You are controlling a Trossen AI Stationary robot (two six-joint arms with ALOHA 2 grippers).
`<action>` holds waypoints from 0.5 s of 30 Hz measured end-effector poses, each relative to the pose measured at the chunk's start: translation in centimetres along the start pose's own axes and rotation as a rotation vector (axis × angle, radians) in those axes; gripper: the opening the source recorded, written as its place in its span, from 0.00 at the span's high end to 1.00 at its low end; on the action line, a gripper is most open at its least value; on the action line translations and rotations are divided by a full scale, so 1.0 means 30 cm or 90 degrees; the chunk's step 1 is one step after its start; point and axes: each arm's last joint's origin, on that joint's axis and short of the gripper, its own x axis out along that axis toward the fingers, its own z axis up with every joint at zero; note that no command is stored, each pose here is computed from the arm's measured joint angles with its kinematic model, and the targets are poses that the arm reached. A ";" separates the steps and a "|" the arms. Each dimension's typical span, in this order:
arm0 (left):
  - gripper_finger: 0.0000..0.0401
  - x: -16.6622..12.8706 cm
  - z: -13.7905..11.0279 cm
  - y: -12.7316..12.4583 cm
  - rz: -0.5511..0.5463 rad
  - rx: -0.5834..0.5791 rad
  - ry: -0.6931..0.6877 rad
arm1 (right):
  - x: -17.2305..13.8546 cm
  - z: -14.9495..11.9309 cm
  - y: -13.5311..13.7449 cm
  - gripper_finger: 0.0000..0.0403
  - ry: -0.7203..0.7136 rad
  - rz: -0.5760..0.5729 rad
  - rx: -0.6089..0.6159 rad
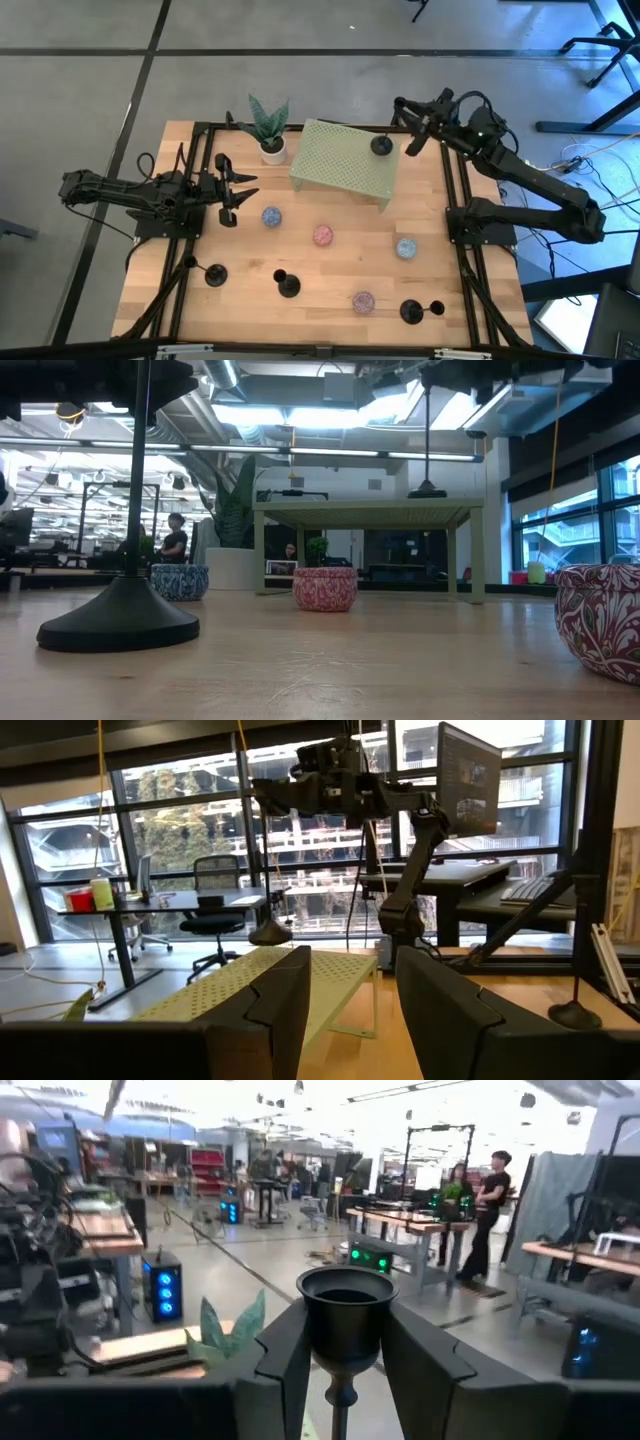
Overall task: Pick & Place candle stick holders
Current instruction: Put the black candle holder on the shelf
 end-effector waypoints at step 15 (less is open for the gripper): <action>0.64 0.000 0.000 0.000 0.000 -0.012 0.000 | -0.002 -0.080 -0.050 0.72 0.013 -0.015 0.017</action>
